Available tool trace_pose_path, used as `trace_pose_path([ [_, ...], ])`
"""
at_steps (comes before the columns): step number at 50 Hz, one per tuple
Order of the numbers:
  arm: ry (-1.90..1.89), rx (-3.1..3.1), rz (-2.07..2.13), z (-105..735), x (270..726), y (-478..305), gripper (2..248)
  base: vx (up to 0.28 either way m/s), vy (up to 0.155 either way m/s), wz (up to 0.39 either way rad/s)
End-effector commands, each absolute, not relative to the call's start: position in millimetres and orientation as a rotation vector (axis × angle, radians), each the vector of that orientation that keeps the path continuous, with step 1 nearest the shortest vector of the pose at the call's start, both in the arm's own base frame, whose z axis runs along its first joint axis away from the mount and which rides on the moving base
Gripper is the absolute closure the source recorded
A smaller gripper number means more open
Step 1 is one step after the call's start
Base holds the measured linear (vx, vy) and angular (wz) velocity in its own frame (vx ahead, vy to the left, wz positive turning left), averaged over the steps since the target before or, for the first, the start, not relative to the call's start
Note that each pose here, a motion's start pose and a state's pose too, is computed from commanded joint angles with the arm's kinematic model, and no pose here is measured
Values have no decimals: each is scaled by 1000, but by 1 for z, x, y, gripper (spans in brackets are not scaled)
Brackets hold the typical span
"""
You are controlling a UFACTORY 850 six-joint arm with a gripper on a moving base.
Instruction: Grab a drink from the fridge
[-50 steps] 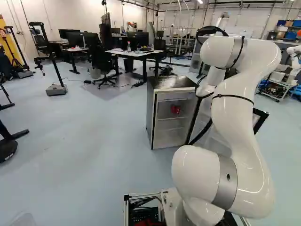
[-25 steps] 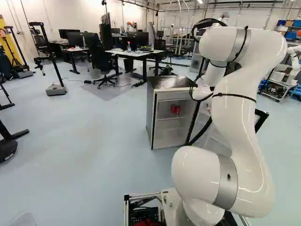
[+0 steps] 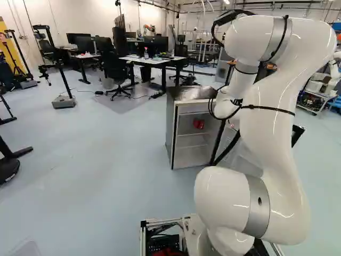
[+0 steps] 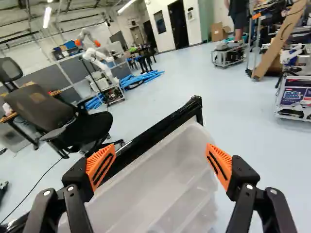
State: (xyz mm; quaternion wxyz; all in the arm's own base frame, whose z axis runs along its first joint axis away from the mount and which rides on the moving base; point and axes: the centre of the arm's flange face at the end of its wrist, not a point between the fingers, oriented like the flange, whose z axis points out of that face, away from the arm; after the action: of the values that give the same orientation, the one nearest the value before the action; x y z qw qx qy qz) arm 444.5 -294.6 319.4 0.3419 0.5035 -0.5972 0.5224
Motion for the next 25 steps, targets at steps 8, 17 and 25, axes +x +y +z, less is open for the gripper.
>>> trace_pose_path([
  [8,-1482,1405,1398,323,437,-280,3,0,0,0],
  [17,-1398,1509,1439,326,428,-265,3,0,0,0],
  [25,-1323,1597,1474,329,419,-251,3,0,0,0],
])
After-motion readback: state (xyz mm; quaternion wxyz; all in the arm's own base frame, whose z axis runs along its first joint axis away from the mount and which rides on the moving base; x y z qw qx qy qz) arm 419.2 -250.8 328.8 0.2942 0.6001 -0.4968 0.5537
